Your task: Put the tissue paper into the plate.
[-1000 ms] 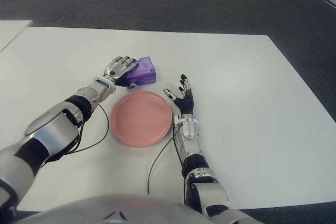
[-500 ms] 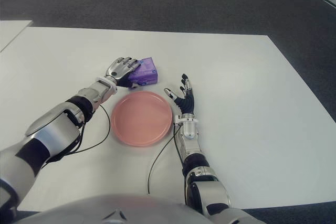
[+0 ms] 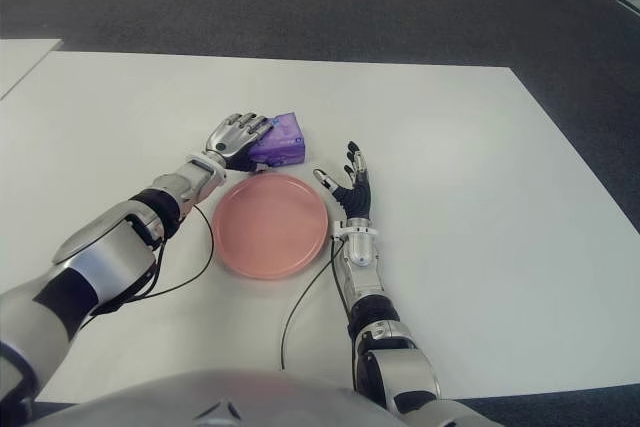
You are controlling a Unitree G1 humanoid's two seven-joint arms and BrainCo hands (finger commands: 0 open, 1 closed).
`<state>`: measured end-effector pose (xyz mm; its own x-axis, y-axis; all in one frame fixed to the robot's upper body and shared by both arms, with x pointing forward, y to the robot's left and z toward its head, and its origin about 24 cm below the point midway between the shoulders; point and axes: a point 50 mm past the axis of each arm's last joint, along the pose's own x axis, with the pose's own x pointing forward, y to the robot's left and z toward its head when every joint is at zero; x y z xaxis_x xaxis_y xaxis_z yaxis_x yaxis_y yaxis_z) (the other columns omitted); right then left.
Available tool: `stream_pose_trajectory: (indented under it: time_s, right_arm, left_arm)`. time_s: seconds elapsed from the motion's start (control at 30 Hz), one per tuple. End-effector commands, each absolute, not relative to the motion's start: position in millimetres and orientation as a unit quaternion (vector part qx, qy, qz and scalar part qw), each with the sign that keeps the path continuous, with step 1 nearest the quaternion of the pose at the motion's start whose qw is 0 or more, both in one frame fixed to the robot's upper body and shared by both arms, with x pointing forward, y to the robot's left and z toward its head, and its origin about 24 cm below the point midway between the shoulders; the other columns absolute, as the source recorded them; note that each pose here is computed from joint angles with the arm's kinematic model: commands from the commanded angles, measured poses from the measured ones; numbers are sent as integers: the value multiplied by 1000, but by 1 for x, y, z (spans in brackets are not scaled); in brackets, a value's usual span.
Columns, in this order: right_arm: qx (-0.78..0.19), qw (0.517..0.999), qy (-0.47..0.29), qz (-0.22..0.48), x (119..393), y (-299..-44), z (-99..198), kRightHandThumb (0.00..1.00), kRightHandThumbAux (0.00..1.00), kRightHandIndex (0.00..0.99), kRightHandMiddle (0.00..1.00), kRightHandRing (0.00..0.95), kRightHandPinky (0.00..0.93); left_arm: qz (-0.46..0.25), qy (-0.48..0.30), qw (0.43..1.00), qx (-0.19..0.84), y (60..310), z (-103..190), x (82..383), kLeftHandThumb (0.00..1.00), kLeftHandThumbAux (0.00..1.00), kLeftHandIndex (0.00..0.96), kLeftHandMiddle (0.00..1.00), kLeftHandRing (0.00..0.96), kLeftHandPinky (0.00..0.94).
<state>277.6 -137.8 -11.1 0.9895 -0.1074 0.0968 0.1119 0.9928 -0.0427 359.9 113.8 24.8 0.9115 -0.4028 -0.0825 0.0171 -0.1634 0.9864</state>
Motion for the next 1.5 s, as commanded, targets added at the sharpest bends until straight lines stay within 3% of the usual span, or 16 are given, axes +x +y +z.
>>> stream_pose_trajectory:
  time_s: [0.03,0.57,0.6,0.67,0.8,0.87,0.97,1.17,1.5]
  right_arm:
    - [-35,997,24,-60,257,-142,-40,115,678,0,0,0,7]
    - [-32,998,14,-58,252,-142,-36,97,676,0,0,0,2]
    - [-31,998,9,-56,251,-141,-34,96,676,0,0,0,2]
    - [-30,998,5,-55,250,-141,-31,92,676,0,0,0,0]
    - [-23,998,13,-53,250,-142,-32,88,675,0,0,0,0]
    - [-20,998,16,-53,250,-142,-32,87,671,0,0,0,0]
    - [-21,998,18,-52,251,-142,-32,86,666,0,0,0,0]
    - [-23,998,15,-54,250,-143,-30,87,645,0,0,0,0]
    - [-20,998,13,-52,250,-142,-30,108,612,0,0,0,0]
  left_arm:
    - [-194,-111,634,740,113,8,349,102,364,0,0,0,0]
    - [-202,-128,579,779,110,5,348,175,433,0,0,0,27]
    - [-198,-138,571,785,110,6,348,192,446,3,8,12,59]
    - [-193,-151,561,791,109,6,347,291,485,65,93,140,227]
    - [-175,-195,529,807,108,8,346,421,515,193,252,304,398]
    - [-172,-210,513,814,107,9,346,669,604,326,385,430,513]
    - [-172,-206,517,813,110,7,345,847,635,399,440,469,579]
    - [-174,-190,539,802,111,5,344,938,646,406,487,514,715]
    - [-208,-160,519,814,105,10,351,948,649,390,499,541,782]
